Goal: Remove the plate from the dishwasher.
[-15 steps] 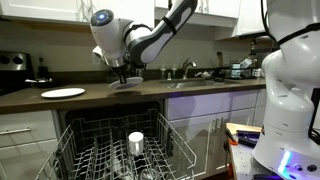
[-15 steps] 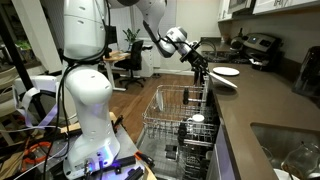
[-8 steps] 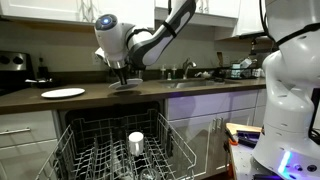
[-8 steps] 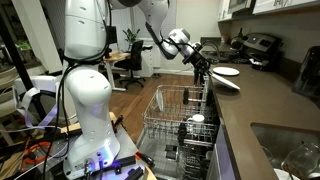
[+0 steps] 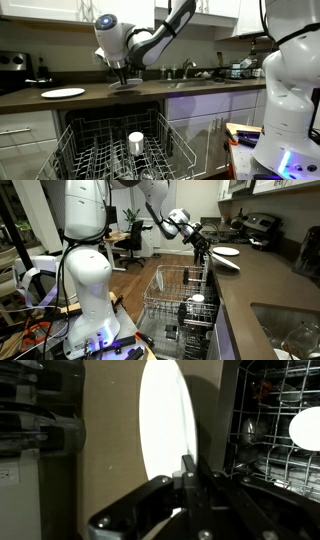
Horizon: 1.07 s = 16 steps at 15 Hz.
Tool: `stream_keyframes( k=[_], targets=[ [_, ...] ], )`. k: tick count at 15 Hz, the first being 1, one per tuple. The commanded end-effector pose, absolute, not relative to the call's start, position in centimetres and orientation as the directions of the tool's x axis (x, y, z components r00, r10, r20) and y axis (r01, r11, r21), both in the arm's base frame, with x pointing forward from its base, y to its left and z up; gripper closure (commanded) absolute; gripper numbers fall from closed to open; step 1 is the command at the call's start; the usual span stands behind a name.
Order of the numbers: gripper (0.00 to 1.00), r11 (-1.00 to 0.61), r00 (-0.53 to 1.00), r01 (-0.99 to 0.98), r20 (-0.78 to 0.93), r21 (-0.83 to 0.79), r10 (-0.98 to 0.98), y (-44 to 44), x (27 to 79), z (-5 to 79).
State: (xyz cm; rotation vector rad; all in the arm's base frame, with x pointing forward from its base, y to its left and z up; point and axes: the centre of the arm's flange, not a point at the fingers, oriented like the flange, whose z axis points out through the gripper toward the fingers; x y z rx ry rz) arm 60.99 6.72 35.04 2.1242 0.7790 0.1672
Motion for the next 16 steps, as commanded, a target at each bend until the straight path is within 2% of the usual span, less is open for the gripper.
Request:
stream_keyframes(
  k=[1,16],
  targets=[
    [0.99,-0.446,0.797,0.468,-0.146,0.763,0.586,6.6,61.1,34.9],
    [0.99,-0.415,0.801,0.455,-0.158,0.788,0.577,5.8,62.0,32.9]
  ],
)
